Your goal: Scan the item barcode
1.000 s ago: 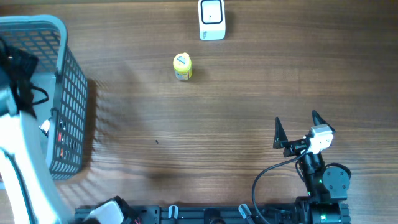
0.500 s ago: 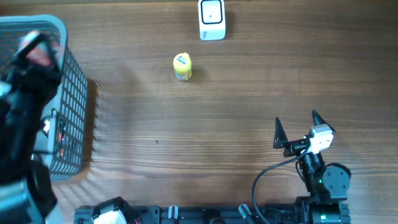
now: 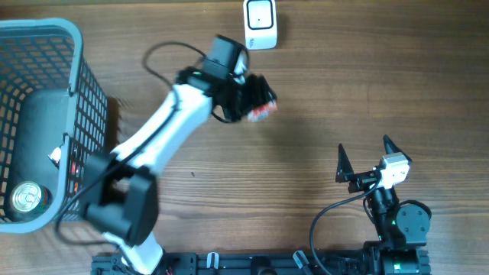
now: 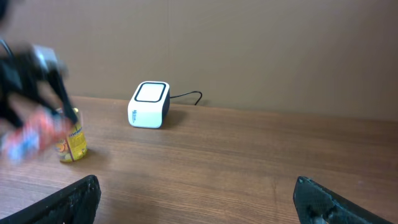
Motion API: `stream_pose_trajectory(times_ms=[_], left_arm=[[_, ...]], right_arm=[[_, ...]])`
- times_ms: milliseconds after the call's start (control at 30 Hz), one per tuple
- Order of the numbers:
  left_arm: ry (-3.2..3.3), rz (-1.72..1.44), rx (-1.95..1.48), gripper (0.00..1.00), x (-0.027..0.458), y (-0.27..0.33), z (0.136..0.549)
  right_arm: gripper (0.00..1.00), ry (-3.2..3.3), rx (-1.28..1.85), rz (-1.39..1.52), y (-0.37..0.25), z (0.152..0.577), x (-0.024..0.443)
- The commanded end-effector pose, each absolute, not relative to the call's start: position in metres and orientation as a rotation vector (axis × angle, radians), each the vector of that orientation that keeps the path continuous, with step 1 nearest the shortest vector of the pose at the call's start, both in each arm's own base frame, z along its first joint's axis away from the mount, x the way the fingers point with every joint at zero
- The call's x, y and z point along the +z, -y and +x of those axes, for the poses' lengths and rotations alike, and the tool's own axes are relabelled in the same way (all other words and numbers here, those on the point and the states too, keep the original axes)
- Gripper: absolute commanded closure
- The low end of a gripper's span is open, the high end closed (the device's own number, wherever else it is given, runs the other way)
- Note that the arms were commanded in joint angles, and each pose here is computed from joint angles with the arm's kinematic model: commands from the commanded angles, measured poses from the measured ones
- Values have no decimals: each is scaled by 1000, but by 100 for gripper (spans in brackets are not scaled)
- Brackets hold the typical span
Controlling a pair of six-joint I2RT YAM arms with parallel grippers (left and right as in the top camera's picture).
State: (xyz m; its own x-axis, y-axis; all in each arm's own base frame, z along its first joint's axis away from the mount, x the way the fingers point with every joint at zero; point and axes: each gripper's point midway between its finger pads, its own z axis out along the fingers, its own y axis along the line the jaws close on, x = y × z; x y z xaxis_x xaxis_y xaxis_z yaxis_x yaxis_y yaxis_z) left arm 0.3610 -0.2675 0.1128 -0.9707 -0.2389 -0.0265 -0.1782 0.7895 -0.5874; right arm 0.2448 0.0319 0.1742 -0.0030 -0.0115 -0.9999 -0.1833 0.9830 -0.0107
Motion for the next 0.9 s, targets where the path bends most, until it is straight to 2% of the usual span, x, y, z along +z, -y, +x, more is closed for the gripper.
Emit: stream_pose_trajectory(times_ms=[0,100,200,267,333,433,533,633,667,733,800,867], left_arm=[[-3029,-373,-465,30,48,244,339],[-3037,-308,39,31,15,209,322],[-2977,-243,166,30,9,207,324],[-2948,-208,182,19,9,213,324],[-2913,-183,213,0,15,213,325],[-2810,-164,242,0,55,207,328],[-2625,-208,164,0,151,192,333],[-2292,-235,-101,0,308,166,328],[-2096,-289,-177,0,380,138,320],[-1808,-360,-226,0,477,75,294],[-1571,-625,-72,0,522,-20,257],[-1472,-827,135,0,522,-82,229]], right_arm=[[0,-1559,143,-143,-32,244,177],[0,-1559,143,-144,-32,244,177],[0,-1559,143,-143,-32,244,177],[0,-1559,143,-143,-32,244,177],[0,-1559,143,-143,-32,244,177],[0,-1559,143,-143,-32,244,177],[0,-1559,143,-143,-32,244,177],[0,-1559,143,-144,-32,244,177],[0,-1559,143,-143,-32,244,177],[0,-1559,143,-143,-32,244,177],[0,-1559,143,-144,-32,244,177],[0,-1559,143,-143,-32,244,177]])
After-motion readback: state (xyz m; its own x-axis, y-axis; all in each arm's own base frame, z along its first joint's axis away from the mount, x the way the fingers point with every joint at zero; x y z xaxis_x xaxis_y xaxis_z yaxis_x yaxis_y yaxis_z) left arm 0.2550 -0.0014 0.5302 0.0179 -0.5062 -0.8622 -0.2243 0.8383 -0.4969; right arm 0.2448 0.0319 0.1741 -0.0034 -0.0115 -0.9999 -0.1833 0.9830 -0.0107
